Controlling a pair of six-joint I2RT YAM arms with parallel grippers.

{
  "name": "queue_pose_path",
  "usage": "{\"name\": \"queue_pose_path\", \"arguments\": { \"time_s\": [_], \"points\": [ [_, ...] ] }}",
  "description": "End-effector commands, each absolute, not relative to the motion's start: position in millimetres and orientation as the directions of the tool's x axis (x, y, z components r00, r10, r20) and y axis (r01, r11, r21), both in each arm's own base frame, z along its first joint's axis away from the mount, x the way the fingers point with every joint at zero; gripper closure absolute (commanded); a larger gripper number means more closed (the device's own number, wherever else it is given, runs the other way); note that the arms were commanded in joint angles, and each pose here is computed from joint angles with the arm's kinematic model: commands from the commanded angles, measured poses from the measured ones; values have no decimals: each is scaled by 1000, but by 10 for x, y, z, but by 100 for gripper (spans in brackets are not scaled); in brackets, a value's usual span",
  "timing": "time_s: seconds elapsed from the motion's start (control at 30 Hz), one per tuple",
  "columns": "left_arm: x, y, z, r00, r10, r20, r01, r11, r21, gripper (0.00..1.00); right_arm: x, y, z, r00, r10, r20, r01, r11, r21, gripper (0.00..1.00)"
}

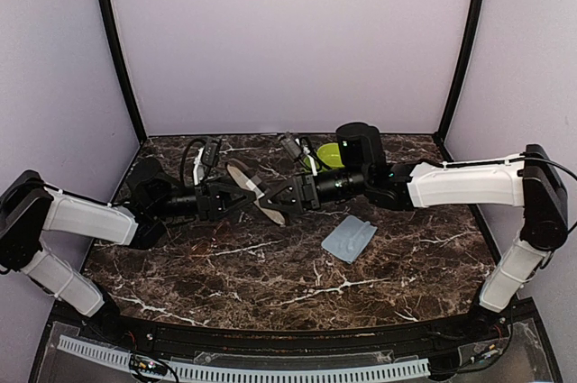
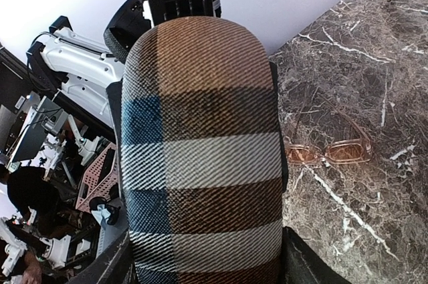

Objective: Organize the sunglasses
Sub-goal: Open the sunglasses case.

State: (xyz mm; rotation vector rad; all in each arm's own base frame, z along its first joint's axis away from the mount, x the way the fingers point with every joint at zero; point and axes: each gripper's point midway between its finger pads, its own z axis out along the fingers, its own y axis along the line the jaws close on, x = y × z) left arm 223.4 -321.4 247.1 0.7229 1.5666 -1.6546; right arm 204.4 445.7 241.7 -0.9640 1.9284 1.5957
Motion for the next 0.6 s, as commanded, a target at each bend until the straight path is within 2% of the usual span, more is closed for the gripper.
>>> {"name": "queue_pose_path", "arguments": {
  "time_s": [0.0,0.17,0.27,0.47,0.57],
  "points": [
    [2181,-3221,2602,-512,-139,-848,857,-23,-514,100,2081,4494,2603,-641,-182,-746,-764,55,643,41],
    [2118,-3217,2565,-489,-118,-864,872,-42,-488,100,2067,4475,2625,-653,-176,-737,-752,29,659,57],
    [2055,-3200,2556,-459,-110,-882,889,-57,-455,100,2078,4445,2643,-656,-171,-735,-748,23,663,63],
    [1946,-3173,2603,-410,-108,-906,911,-99,-401,100,2143,4350,2694,-673,-150,-724,-734,14,680,65],
    [1886,-3173,2667,-407,-110,-907,909,-145,-390,100,2222,4308,2663,-691,-144,-709,-720,43,693,61]
  ]
}}
